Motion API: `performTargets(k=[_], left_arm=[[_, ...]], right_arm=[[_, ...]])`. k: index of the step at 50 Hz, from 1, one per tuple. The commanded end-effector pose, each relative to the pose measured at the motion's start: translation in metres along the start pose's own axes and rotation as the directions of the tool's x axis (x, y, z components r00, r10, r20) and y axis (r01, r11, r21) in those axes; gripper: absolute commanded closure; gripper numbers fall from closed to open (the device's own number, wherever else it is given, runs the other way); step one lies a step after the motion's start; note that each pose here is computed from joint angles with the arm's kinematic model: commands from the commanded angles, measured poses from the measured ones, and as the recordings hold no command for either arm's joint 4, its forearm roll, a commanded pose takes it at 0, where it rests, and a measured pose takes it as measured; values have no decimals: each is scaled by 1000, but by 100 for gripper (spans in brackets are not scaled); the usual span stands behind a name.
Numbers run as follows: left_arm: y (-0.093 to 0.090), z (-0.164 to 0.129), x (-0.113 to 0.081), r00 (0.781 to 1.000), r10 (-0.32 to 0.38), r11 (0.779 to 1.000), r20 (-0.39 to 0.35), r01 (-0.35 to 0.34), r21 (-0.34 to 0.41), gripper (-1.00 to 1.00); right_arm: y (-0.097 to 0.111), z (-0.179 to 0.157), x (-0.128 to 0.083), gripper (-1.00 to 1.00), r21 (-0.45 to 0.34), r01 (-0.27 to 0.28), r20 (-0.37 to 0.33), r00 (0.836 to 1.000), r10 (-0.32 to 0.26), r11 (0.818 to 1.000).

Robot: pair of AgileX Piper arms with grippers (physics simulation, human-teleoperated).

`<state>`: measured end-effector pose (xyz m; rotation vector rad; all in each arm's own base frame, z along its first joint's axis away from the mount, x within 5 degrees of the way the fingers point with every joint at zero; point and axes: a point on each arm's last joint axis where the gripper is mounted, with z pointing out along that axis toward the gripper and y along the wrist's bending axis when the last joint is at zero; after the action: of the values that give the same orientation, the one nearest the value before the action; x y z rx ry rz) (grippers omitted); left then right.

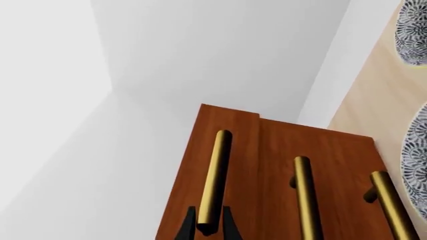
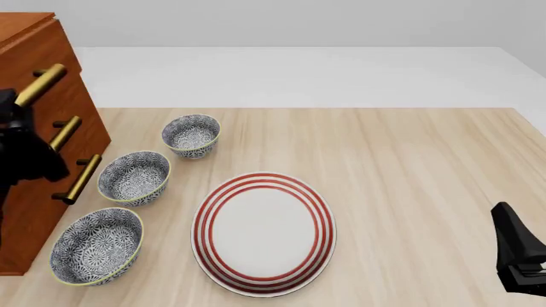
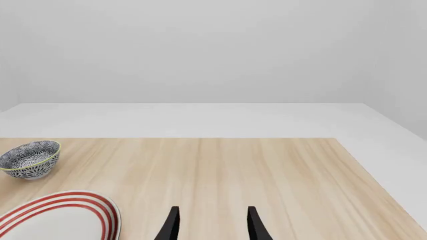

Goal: Open the top drawer of the cabinet.

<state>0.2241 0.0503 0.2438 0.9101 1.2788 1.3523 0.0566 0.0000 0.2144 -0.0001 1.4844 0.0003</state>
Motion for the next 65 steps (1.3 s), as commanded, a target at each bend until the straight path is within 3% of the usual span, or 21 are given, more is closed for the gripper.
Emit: performTargets(k=[1,65], left_arm=[[-29,-13,-1,1000,5,986,-7,-4,167,100],[-37,-21,-18,995,55,969,85,-73,236,100]], right_arm=[[0,0,0,-100,0,0,0,1000,0,1000],[0,0,0,-100,0,0,0,1000,0,1000]])
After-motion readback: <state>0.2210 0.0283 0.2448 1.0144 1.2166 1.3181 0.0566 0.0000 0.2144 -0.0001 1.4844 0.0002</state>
